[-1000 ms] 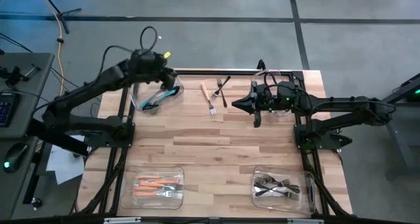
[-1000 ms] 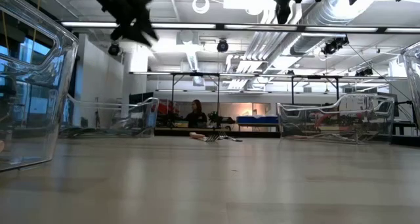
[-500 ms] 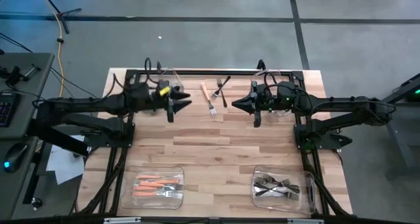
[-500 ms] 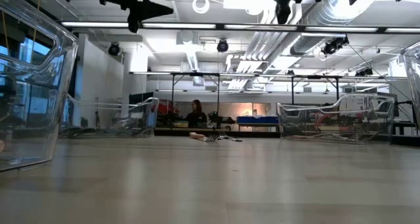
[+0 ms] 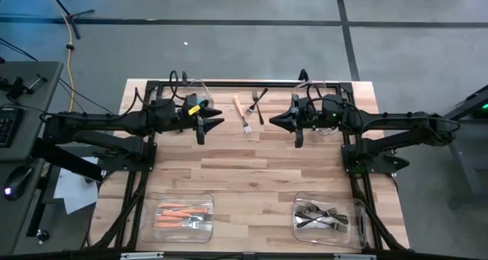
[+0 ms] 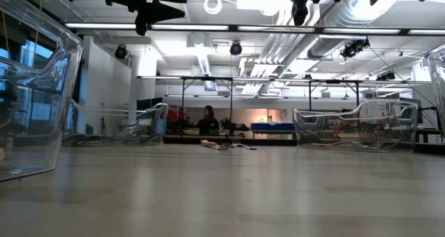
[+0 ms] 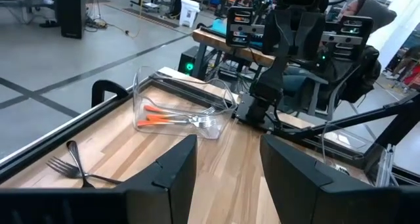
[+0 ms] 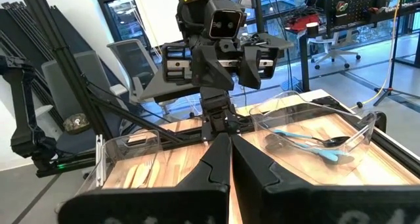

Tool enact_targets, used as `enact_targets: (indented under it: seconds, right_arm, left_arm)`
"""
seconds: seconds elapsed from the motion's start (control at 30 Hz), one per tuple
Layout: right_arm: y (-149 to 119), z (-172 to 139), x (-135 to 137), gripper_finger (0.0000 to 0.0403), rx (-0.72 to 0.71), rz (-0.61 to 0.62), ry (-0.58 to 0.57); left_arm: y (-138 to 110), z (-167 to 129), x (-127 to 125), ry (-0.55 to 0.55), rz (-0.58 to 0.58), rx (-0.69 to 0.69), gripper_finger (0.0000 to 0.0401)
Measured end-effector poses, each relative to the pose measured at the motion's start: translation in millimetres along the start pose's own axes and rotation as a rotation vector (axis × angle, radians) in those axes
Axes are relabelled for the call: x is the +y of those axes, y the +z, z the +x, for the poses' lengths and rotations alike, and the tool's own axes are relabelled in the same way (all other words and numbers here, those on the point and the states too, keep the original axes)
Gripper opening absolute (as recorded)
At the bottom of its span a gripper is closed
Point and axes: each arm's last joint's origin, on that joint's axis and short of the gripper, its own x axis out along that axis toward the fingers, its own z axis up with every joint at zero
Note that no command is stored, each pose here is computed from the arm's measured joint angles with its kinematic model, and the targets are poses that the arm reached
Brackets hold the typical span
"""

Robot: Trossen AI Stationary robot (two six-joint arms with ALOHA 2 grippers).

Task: Sort silverware by color (type)
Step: Put the light orange fork into the bottom left transparent bin

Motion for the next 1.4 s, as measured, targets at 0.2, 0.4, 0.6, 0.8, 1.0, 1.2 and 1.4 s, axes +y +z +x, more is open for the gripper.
enact_targets:
  seconds: [0.2, 0.4, 0.6, 0.8, 1.0, 1.2, 1.4]
  right_arm:
    - [0, 0, 0, 0.0000, 0.001, 0.000, 0.004]
    - [0, 0, 0, 0.0000, 0.000, 0.000, 0.003]
    - [0, 0, 0, 0.0000, 0.001, 0.000, -0.003]
    - [0, 0, 0, 0.0000, 0.001, 0.001, -0.005]
    - [0, 0, 0, 0.0000, 0.003, 0.001, -0.006]
    - [0, 0, -1, 0.0000, 0.003, -0.002, -0.024]
    - [0, 0, -2, 0.0000, -0.003, -0.001, -0.064]
  left_arm:
    - [0, 1, 0, 0.005, -0.008, 0.005, 0.0156]
    - [21, 24, 2, 0.182, 0.042, 0.102, 0.0156]
    - [27, 74, 26, 0.427, -0.101, 0.328, 0.0156]
    - [-8, 126, 55, 0.580, -0.253, 0.470, 0.0156]
    - [-51, 158, 68, 0.654, -0.310, 0.572, 0.0156]
    - [-82, 173, 78, 0.698, -0.333, 0.629, 0.0156]
    - [-90, 181, 83, 0.711, -0.362, 0.591, 0.0156]
